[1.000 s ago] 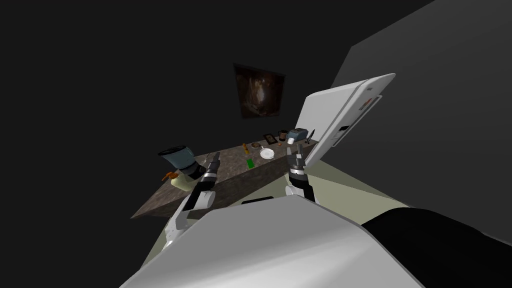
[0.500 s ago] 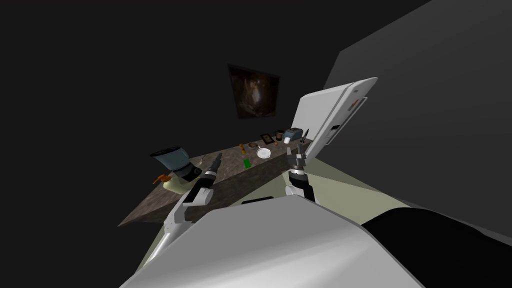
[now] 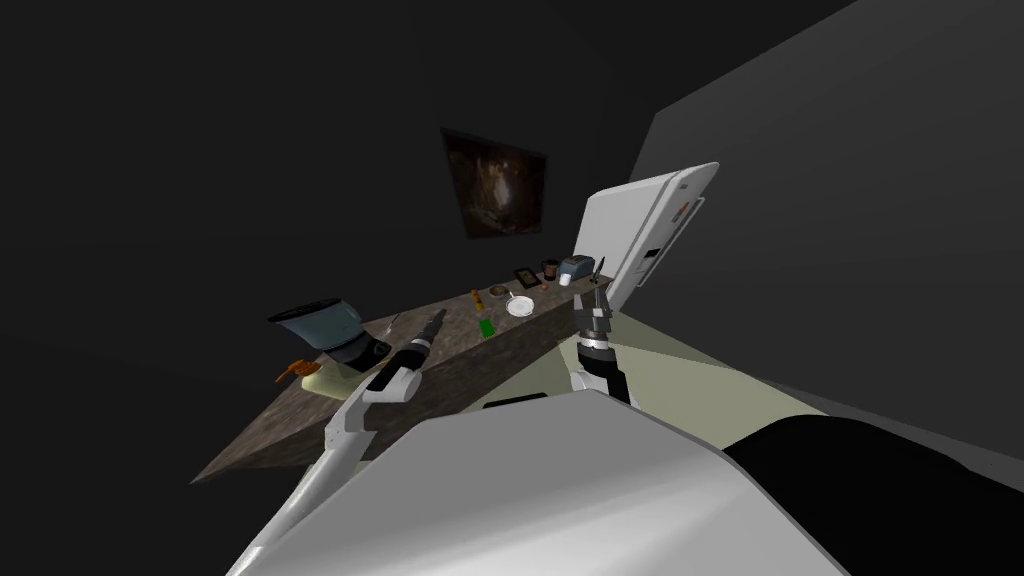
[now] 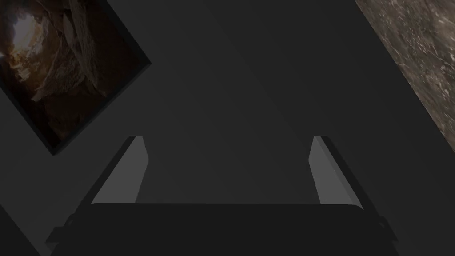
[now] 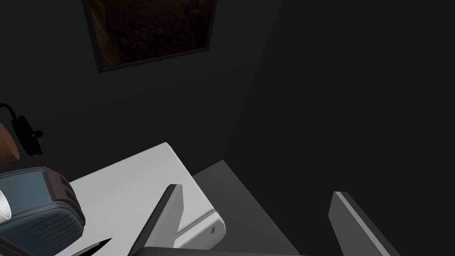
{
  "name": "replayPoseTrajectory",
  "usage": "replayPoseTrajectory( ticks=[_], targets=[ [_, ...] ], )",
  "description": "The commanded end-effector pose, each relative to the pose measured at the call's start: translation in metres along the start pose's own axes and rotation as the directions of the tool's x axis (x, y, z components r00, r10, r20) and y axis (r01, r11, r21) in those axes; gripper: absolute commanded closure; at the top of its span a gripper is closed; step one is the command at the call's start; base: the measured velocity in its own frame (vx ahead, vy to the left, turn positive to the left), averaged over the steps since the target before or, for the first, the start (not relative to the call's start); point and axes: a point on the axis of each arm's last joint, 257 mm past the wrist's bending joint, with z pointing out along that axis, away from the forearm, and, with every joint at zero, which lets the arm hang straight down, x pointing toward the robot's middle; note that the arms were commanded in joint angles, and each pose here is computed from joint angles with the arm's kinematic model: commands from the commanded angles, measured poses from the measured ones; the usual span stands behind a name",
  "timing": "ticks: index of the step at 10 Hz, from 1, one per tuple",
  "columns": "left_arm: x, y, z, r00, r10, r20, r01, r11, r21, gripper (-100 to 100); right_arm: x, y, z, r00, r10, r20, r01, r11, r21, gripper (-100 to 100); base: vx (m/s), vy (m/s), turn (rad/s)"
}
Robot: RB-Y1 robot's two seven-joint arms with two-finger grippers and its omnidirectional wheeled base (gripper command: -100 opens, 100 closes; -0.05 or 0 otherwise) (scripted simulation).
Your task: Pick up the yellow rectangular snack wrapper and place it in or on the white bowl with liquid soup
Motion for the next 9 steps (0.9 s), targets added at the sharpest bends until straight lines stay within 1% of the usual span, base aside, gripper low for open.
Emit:
replayPoseTrajectory(
  ticks=[1,2,3,4,5,6,7,8,9],
  targets=[
    [0.004,0.015,0.001,0.999,0.022,-0.026,-0.023,0.999,-0.044,-100,0.000,0.000,0.000,1.000,0.000,0.000,0.000,1.000,0.000,0,-0.008,-0.031,-0.077],
    [0.001,0.031,0.006,0.997,0.059,-0.056,-0.064,0.994,-0.087,-100,0.000,0.000,0.000,1.000,0.000,0.000,0.000,1.000,0.000,0,-0.006,-0.040,-0.138],
    [0.003,0.035,0.005,0.996,0.058,-0.065,-0.065,0.993,-0.103,-100,0.000,0.000,0.000,1.000,0.000,0.000,0.000,1.000,0.000,0,-0.005,-0.030,-0.079],
    [-0.001,0.052,0.010,0.991,0.092,-0.095,-0.105,0.984,-0.145,-100,0.000,0.000,0.000,1.000,0.000,0.000,0.000,1.000,0.000,0,-0.002,-0.037,-0.175],
    [0.001,0.056,0.009,0.990,0.090,-0.104,-0.107,0.981,-0.162,-100,0.000,0.000,0.000,1.000,0.000,0.000,0.000,1.000,0.000,0,0.000,-0.031,-0.090],
    [-0.005,0.072,0.012,0.984,0.120,-0.133,-0.145,0.969,-0.200,-100,0.000,0.000,0.000,1.000,0.000,0.000,0.000,1.000,0.000,0,0.001,-0.035,-0.202],
    [-0.003,0.077,0.011,0.983,0.117,-0.145,-0.147,0.964,-0.220,-100,0.000,0.000,0.000,1.000,0.000,0.000,0.000,1.000,0.000,0,0.004,-0.022,-0.079],
    [-0.010,0.092,0.014,0.975,0.142,-0.171,-0.183,0.950,-0.255,-100,0.000,0.000,0.000,1.000,0.000,0.000,0.000,1.000,0.000,0,0.009,-0.027,-0.141],
    [-0.008,0.098,0.012,0.973,0.138,-0.184,-0.186,0.943,-0.275,-100,0.000,0.000,0.000,1.000,0.000,0.000,0.000,1.000,0.000,0,0.008,-0.019,-0.106]
  ],
)
